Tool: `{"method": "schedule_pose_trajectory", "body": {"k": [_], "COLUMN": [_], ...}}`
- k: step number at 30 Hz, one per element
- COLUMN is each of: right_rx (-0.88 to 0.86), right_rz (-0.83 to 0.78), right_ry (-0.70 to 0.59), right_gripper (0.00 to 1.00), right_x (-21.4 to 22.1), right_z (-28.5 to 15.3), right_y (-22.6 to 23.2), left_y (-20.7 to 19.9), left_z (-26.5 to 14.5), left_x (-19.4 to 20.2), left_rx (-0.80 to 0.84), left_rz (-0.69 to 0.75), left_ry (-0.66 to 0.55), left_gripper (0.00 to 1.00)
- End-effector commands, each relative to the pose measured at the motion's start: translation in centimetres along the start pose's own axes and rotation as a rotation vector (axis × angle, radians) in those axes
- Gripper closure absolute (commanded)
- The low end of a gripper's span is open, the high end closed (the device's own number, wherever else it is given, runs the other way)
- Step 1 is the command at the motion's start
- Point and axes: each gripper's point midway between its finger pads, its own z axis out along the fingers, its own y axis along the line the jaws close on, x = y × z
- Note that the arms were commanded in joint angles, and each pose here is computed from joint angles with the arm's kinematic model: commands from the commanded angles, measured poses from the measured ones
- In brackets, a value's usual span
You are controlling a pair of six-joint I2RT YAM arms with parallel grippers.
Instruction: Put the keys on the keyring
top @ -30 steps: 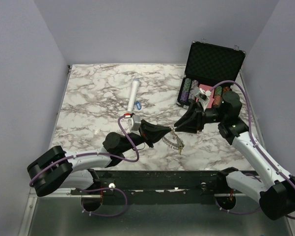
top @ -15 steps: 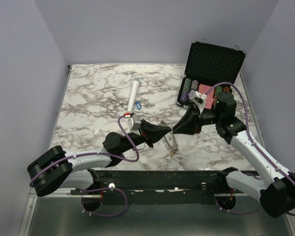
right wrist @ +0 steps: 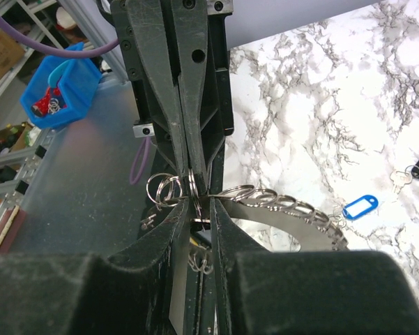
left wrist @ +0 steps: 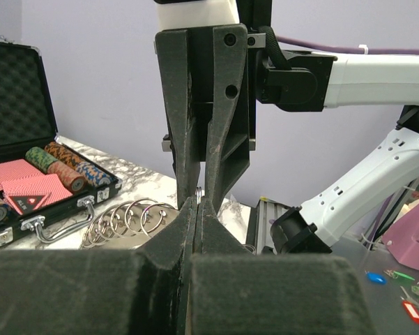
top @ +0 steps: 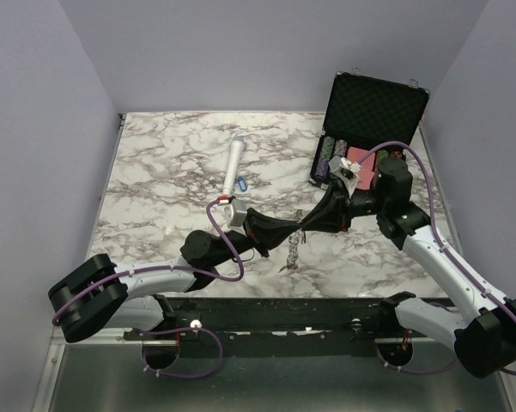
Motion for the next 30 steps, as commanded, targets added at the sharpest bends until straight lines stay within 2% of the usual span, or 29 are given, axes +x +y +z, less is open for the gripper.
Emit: {"method": "schedule_pose_trajectory", "body": {"k": [1, 6, 13, 17, 23, 27, 30], "right_rx": [0.024, 0.027, 0.047, 0.044, 0.128, 0.171, 0.193], "right_rz": [-0.053, -0.056, -0.032, -0.085, -0.101, -0.103, -0.115], "right_ry": [-0.007, -0.006, 0.018, 0.048, 0.104, 0.137, 0.174], "right_gripper": [0.76, 0.88, 0.99, 1.0, 1.0, 1.0, 1.0], "right_x": [-1.4, -1.4, -0.9, -1.0, -0.4, 0.1, 0.7], "right_z": [0.2, 0.2, 0.1, -0.1, -0.6, -1.0, -1.4], "right_y": [-0.3, -0.4, -0.5, -0.5, -1.8, -2.4, -2.8], "left_y": [-3.5, -3.4, -3.2, -3.0, -2.6, -2.5, -2.4], "left_z": [0.7, 0.7, 0.7, 0.7, 0.2, -0.3, -0.8], "left_x": [-7.1, -7.1, -6.9, -6.3, -4.6, -3.4, -2.8], "left_rx": [0.138, 0.136, 0.126, 0.119, 0.1, 0.098, 0.092], "left_rz": [0.051, 0.048, 0.046, 0.031, 0.002, -0.022, -0.036], "left_ry": [-0.272, -0.272, -0.266, -0.242, -0.176, -0.127, -0.099], "left_gripper": [1.0, 1.0, 1.0, 1.0, 0.99, 0.83, 0.67]}}
